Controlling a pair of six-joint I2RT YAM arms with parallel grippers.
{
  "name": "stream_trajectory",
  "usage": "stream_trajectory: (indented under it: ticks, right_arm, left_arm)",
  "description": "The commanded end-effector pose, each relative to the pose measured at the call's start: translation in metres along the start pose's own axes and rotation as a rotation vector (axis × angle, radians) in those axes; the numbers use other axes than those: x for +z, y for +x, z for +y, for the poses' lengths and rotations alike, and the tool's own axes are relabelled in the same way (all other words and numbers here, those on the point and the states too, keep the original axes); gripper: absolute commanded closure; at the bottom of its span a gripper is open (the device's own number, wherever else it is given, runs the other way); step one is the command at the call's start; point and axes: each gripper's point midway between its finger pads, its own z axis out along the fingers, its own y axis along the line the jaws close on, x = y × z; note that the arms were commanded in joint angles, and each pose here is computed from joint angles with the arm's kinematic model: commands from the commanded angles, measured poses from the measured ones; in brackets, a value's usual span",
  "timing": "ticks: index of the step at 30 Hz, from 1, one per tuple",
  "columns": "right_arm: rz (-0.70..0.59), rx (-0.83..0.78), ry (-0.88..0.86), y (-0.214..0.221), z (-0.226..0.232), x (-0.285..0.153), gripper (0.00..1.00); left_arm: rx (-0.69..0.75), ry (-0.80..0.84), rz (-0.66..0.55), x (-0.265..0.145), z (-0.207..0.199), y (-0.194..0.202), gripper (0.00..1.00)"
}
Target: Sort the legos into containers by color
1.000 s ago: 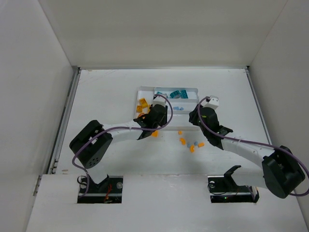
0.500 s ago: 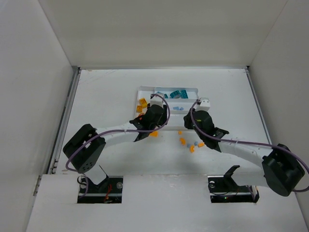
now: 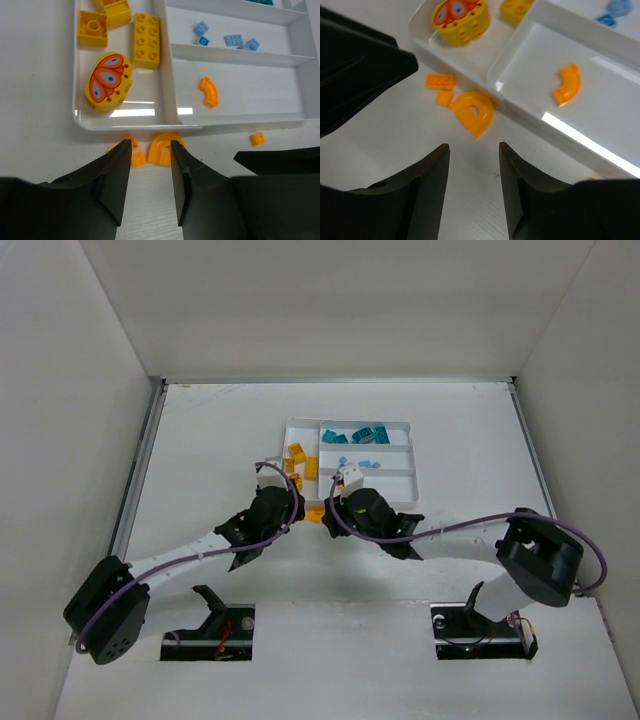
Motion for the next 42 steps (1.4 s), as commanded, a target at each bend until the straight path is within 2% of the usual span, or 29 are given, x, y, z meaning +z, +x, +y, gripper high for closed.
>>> stream_trajectory:
  ticks: [1, 6, 16, 21, 26, 29, 32, 37, 42]
  right_arm:
    - [-0.044, -0.052, -0.115, -0.012, 0.037, 0.006, 0.45]
    - [0.008, -0.05, -0.085, 0.012, 0.038, 0.018, 0.3]
    - [0.034, -0.08, 0.054, 0.032, 0.022, 0.047, 0.26]
    - [0.009, -0.088, 0.132, 0.032, 0.01, 0.055, 0.31]
    - [0.004, -0.081, 0.128, 0.034, 0.013, 0.064, 0.33]
    - [-0.006, -0.067, 0.121, 0.034, 0.016, 0.068, 0.39]
    - [-0.002, -0.062, 0.106, 0.038, 0.02, 0.069, 0.48]
    - [-0.024, -0.054, 0.098, 0.033, 0.025, 0.056, 0.61]
    - [-0.059, -0.027, 0.089, 0.021, 0.026, 0.03, 0.61]
  left_arm:
    - [-0.047, -0.053, -0.008, -0.01, 0.023, 0.006, 0.65]
    - [-0.065, -0.077, 0.02, -0.011, 0.039, 0.025, 0.62]
    - [-0.075, -0.059, 0.041, -0.004, 0.041, 0.037, 0.6]
    - [-0.085, -0.061, 0.048, -0.001, 0.044, 0.04, 0.59]
    - [-0.088, -0.059, 0.057, 0.001, 0.045, 0.043, 0.58]
    - [-0.086, -0.061, 0.061, 0.002, 0.045, 0.044, 0.58]
    - [-0.085, -0.054, 0.071, 0.003, 0.043, 0.046, 0.56]
    - [-0.08, -0.031, 0.082, 0.007, 0.037, 0.047, 0.53]
    - [-0.075, -0.001, 0.102, 0.01, 0.028, 0.049, 0.5]
